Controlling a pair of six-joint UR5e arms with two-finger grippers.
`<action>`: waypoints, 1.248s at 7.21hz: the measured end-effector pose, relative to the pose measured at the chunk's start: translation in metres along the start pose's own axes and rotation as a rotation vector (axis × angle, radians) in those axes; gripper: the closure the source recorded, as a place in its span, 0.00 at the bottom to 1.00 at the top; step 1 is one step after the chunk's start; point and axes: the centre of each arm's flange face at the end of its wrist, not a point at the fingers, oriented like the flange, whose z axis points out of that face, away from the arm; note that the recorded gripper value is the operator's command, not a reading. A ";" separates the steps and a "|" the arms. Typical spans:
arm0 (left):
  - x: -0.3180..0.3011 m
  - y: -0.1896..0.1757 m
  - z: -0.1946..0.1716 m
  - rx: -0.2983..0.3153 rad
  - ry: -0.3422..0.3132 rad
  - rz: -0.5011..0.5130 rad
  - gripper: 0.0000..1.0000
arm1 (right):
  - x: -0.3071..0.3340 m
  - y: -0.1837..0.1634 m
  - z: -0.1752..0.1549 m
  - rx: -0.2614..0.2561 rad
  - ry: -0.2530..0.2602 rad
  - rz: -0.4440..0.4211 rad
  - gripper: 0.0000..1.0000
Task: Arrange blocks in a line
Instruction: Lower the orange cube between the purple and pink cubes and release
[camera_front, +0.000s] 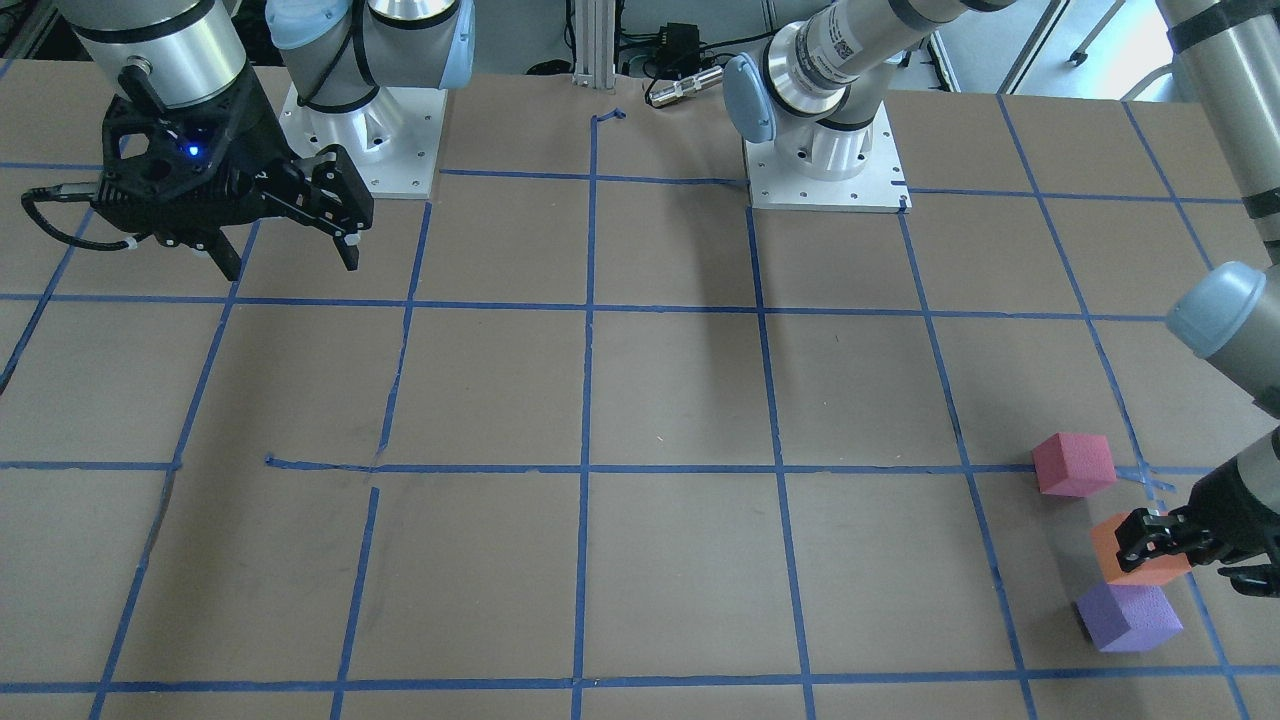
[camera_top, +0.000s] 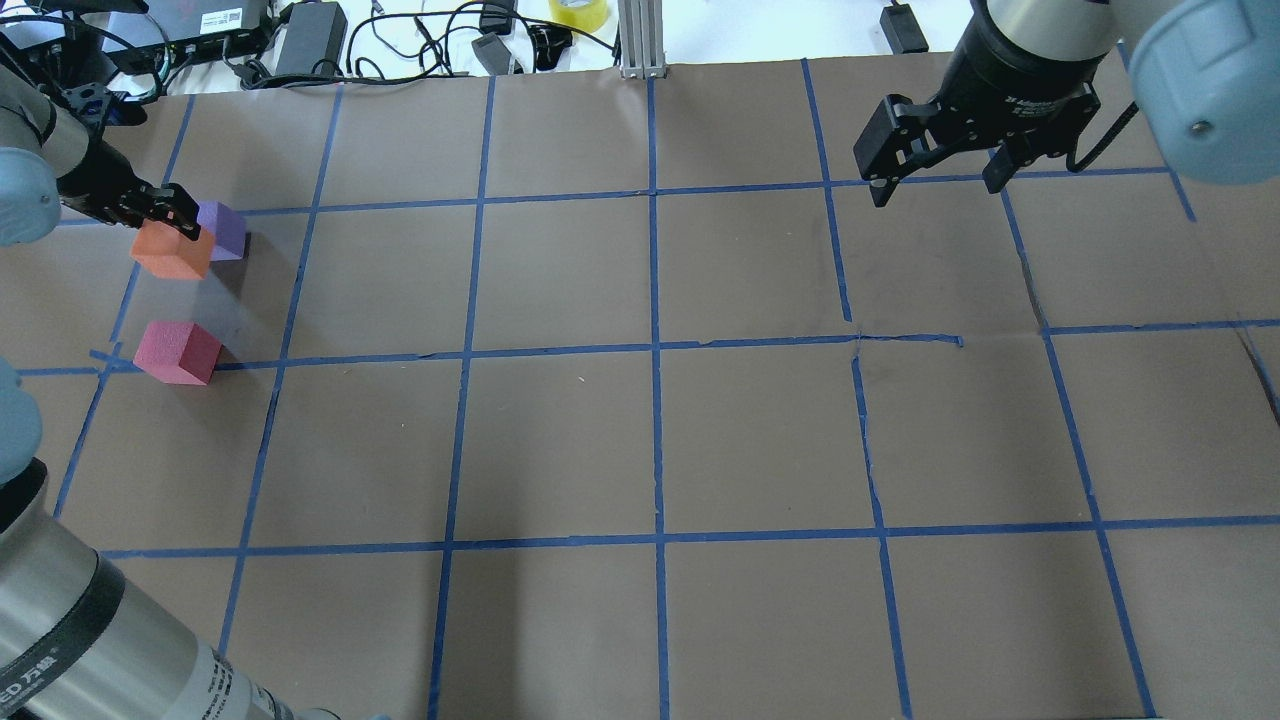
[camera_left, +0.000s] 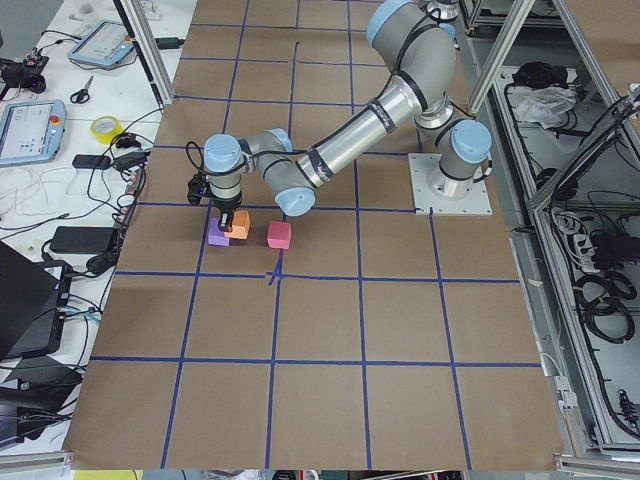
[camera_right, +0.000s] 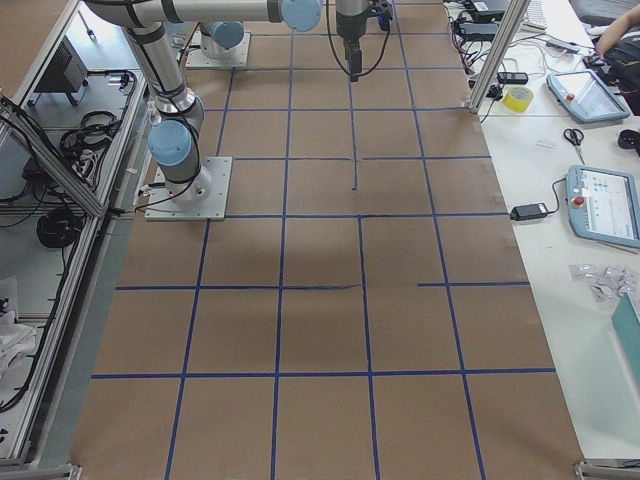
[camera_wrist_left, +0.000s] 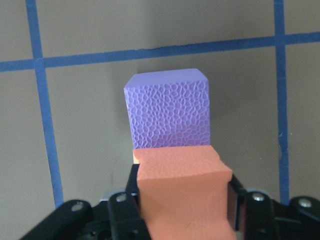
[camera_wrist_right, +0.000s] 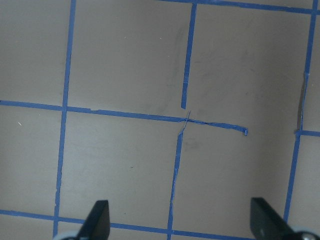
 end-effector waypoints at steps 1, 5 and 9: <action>0.000 0.000 -0.003 0.002 0.000 0.000 1.00 | 0.001 0.000 0.000 -0.001 0.002 0.000 0.00; 0.005 0.008 0.013 -0.025 0.030 -0.001 1.00 | 0.000 0.000 0.000 0.000 0.005 0.001 0.00; -0.006 0.017 0.035 -0.052 0.042 -0.014 1.00 | -0.001 -0.001 -0.003 0.017 0.000 -0.001 0.00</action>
